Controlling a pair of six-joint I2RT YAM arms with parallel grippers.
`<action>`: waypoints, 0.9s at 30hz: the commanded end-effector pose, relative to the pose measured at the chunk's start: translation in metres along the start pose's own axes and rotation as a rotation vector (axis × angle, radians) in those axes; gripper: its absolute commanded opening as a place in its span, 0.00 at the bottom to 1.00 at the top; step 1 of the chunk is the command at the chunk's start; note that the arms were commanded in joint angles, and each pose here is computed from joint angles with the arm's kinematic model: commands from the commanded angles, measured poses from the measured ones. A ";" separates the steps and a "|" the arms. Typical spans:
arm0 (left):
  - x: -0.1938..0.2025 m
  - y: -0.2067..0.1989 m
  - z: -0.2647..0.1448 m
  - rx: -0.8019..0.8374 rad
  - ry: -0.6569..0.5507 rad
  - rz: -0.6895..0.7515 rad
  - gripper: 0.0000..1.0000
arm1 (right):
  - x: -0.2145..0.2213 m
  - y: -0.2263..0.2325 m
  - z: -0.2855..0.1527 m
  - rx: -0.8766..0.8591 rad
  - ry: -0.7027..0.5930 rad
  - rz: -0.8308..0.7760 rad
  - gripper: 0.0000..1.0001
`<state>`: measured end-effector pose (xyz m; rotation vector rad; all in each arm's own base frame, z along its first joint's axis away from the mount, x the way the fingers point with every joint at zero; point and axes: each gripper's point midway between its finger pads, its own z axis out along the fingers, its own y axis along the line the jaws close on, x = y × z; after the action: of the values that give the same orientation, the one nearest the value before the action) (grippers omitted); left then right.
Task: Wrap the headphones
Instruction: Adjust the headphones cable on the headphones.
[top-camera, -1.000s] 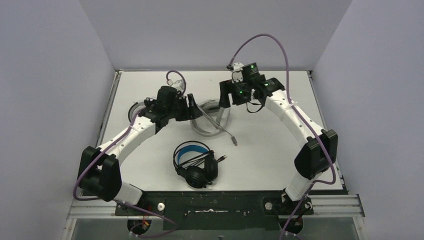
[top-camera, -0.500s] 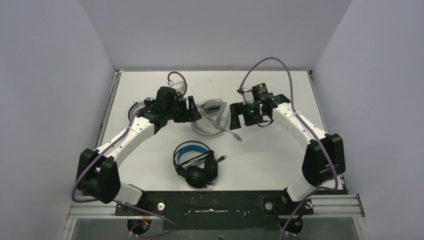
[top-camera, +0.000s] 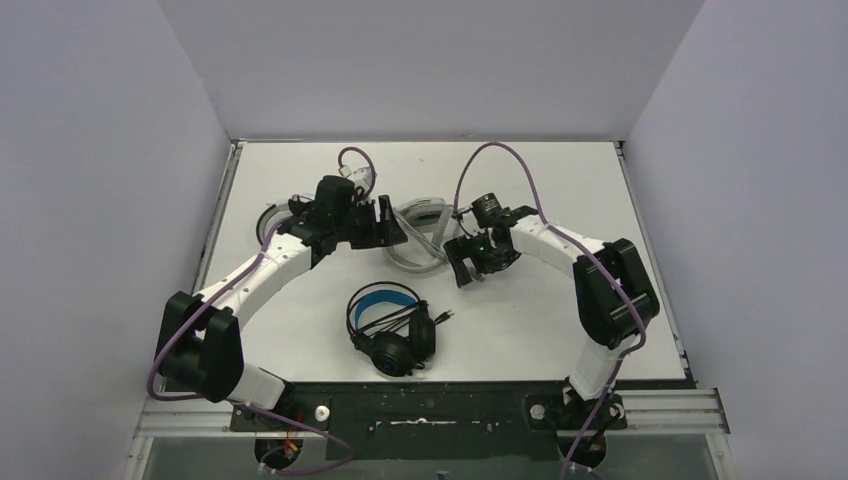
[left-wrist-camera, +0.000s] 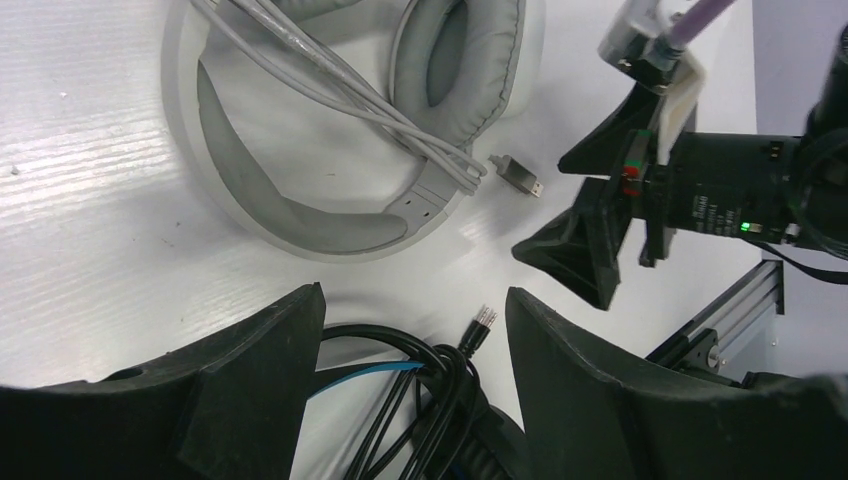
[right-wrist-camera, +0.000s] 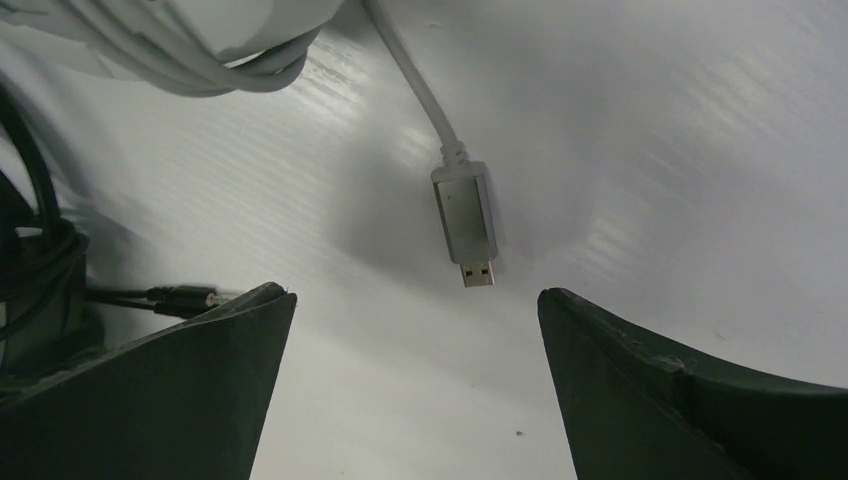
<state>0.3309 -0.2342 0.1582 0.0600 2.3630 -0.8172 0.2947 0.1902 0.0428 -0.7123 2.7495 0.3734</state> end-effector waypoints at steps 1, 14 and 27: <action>-0.012 -0.015 0.001 0.075 -0.035 -0.002 0.64 | -0.018 -0.018 0.014 0.091 -0.036 -0.014 0.96; -0.009 -0.015 -0.016 0.069 -0.057 0.026 0.63 | -0.012 -0.007 0.031 0.119 0.022 0.021 0.56; -0.003 0.003 -0.005 -0.005 -0.042 0.026 0.63 | -0.043 0.058 0.029 -0.201 -0.131 0.289 0.09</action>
<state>0.3203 -0.2297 0.1552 0.0722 2.3623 -0.8187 0.3000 0.2320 0.0183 -0.4406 2.7975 0.5102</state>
